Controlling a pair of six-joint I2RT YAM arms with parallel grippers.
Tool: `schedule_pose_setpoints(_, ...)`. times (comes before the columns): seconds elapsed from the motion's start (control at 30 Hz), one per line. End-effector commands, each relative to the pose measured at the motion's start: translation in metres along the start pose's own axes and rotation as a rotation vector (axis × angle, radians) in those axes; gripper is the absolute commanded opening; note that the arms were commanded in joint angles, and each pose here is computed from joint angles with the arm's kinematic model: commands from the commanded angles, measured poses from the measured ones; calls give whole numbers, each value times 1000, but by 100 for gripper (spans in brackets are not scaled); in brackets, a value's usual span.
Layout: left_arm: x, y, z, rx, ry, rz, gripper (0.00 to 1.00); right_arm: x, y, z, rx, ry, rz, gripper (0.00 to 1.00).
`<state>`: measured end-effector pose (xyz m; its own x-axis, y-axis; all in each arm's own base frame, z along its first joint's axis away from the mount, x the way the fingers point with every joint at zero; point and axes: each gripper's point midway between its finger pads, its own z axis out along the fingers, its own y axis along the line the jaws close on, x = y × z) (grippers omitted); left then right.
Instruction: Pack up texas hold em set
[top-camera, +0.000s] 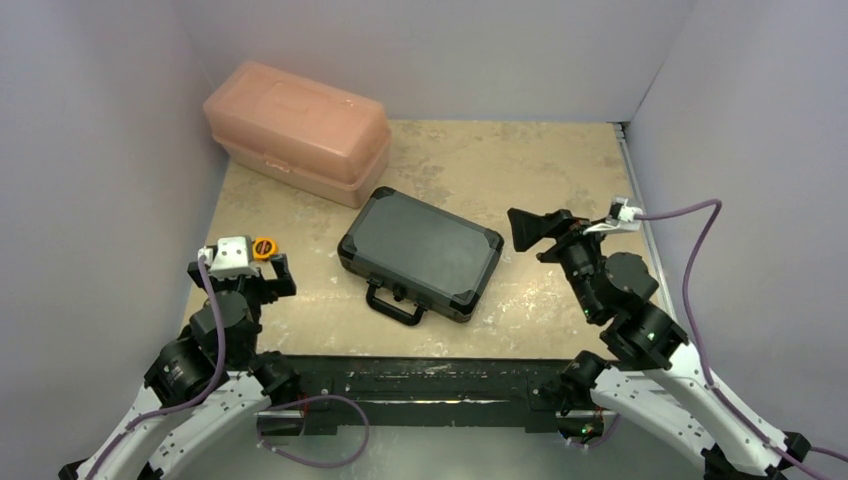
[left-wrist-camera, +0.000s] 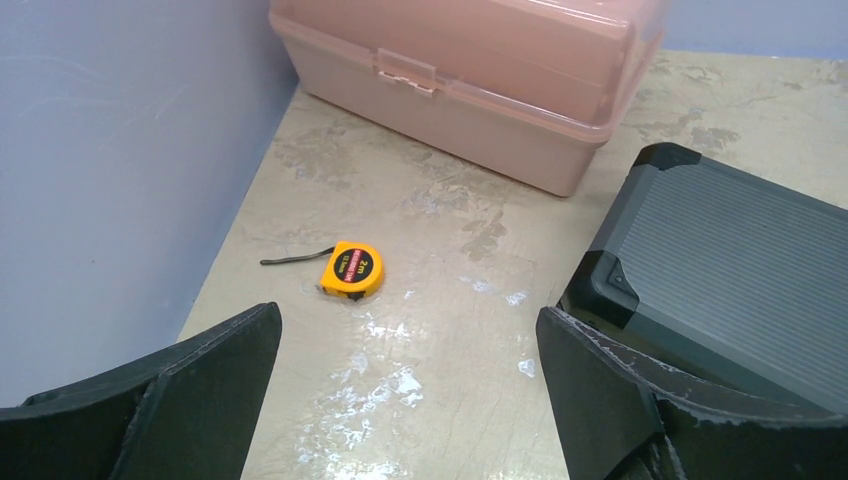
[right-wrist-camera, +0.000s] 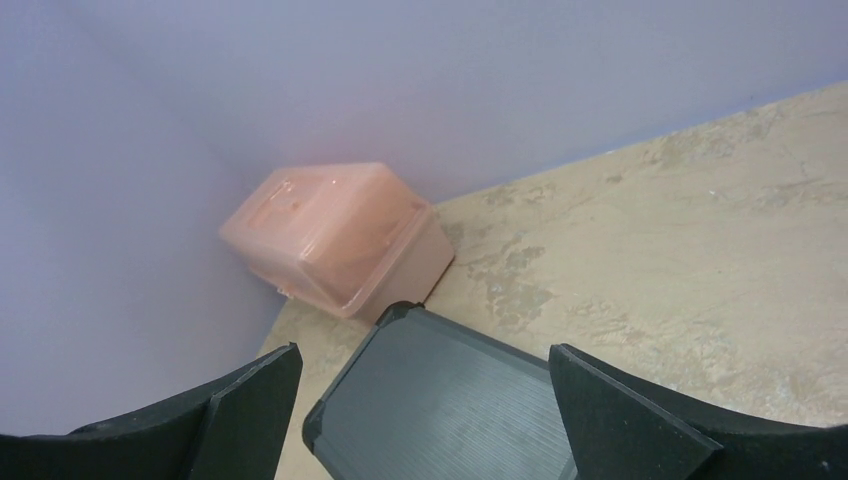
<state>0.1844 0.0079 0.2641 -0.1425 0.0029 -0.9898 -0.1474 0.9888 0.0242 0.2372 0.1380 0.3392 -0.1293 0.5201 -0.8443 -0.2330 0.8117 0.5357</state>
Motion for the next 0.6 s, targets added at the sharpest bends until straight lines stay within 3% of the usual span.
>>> schedule_pose_setpoints(0.0,-4,3,-1,-5,-21,-13,100,-5,-17,-10,56,-34,26,99)
schedule_pose_setpoints(0.57,-3,0,-1,8,-13,6,100,3,-24,-12,88,-14,57,99)
